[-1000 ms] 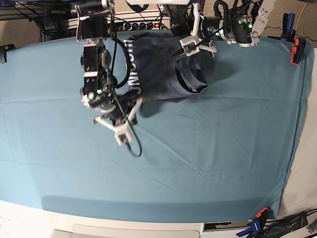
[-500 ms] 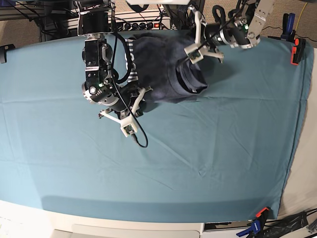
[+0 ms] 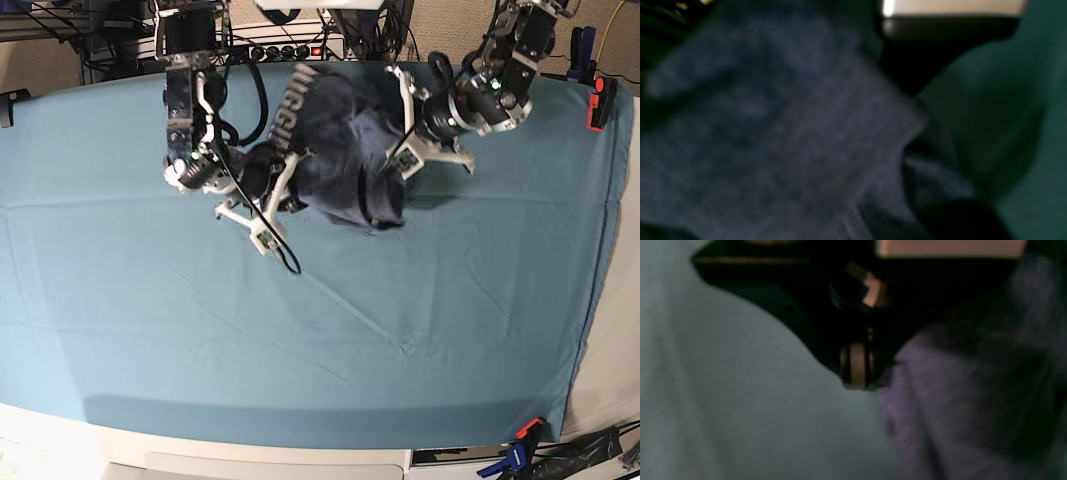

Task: Fold the T-shirt properly
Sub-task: 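Grip the shirt edges with both grippers and fold the stack over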

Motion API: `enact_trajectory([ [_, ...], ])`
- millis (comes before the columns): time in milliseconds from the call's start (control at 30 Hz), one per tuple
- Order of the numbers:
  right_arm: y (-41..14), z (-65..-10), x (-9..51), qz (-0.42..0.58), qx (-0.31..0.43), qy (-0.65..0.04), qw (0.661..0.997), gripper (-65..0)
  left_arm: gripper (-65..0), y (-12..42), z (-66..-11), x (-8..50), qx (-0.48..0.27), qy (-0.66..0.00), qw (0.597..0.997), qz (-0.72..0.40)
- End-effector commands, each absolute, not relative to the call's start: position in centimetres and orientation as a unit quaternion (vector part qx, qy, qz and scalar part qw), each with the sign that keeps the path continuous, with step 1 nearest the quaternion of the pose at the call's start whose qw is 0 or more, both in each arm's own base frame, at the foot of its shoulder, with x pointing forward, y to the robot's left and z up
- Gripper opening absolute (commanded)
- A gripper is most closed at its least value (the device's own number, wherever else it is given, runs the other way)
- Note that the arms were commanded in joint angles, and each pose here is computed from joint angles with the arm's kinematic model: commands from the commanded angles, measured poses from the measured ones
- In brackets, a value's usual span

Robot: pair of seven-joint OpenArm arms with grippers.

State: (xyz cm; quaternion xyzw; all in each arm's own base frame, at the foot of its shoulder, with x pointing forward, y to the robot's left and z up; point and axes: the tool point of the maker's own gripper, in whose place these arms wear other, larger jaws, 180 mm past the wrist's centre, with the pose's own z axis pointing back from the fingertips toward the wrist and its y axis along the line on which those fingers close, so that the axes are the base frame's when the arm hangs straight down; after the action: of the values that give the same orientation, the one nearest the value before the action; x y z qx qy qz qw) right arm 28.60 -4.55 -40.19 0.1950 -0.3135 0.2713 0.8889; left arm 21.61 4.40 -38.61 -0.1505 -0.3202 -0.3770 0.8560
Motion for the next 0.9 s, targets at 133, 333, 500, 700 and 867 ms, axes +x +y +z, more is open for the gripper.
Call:
enact_trajectory([
  [133, -5.4, -41.9, 24.8, 0.296, 0.206, -0.257, 0.897, -65.0, -65.0, 4.5, -36.1, 25.0, -0.131, -0.373, 0.839, -0.374],
  [333, -4.0, -39.6, 21.7, 0.309, 0.244, -0.268, 0.879, -65.0, -65.0, 4.5, -34.1, 27.6, -0.117, -0.406, 0.823, -0.379],
  [500, -2.9, -36.2, 20.5, 0.324, 0.249, -0.309, 0.859, -65.0, -65.0, 4.5, -33.1, 28.9, -0.110, -0.421, 0.816, -0.381],
  [700, -2.9, -34.2, 20.8, 0.340, 0.230, -0.336, 0.848, -65.0, -65.0, 6.6, -33.2, 30.0, -0.047, -0.418, 0.819, -0.390],
  [867, -3.9, -34.9, 21.1, 0.347, 0.196, -0.329, 0.856, -65.0, -65.0, 14.4, -32.4, 32.0, 0.054, -0.406, 0.851, -0.328],
])
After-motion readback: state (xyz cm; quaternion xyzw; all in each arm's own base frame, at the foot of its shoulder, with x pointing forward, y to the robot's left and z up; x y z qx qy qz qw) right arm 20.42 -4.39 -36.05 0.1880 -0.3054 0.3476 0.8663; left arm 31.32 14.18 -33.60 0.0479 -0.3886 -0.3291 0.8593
